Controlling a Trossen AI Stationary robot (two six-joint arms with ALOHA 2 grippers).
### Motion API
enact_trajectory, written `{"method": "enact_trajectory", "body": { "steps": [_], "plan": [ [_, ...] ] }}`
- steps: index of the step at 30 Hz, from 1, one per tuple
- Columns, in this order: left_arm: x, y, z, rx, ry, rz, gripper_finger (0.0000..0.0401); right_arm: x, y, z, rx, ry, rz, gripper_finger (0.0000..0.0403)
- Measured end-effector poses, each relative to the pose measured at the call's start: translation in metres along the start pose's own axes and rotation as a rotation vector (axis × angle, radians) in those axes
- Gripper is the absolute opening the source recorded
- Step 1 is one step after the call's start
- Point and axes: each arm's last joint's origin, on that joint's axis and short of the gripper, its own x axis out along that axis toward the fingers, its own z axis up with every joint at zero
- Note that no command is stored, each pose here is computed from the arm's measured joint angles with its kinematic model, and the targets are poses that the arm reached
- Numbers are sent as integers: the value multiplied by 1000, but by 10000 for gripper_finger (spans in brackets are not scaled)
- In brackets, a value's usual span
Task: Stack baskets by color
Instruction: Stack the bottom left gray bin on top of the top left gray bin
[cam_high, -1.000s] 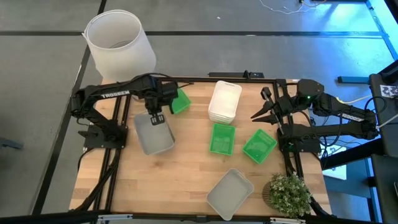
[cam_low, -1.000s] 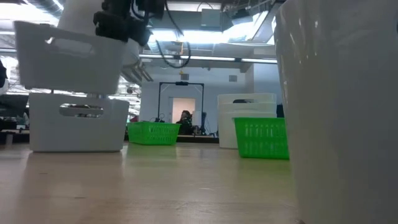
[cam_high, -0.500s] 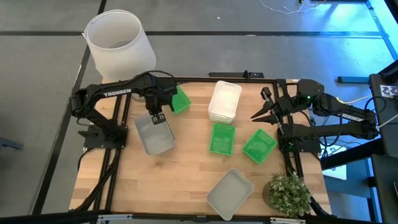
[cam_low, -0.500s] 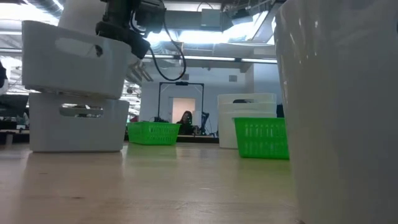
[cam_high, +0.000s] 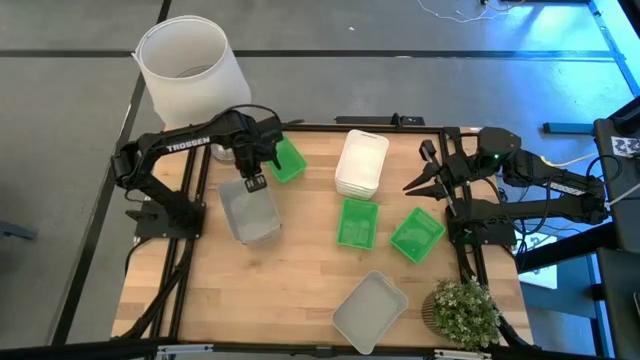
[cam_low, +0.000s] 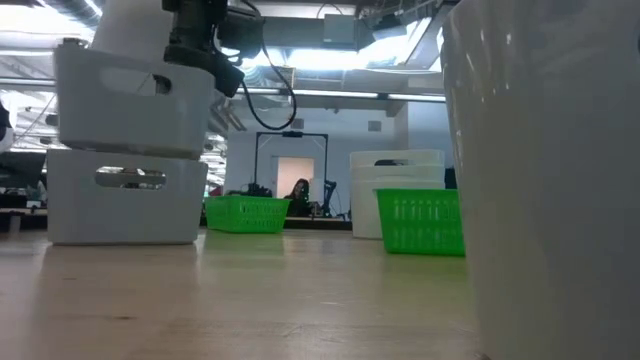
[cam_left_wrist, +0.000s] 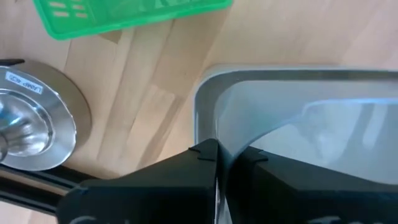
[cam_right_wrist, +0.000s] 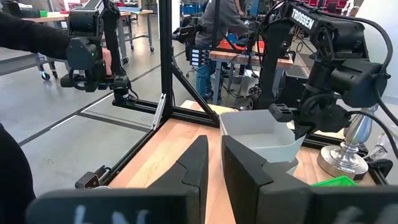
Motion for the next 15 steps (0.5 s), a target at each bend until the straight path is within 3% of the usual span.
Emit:
{"method": "enact_trajectory", "body": {
  "steps": [15],
  "plan": [
    [0,1,1,23,-6,35,5,0,0,0,-1,0,0,48]
  ]
}}
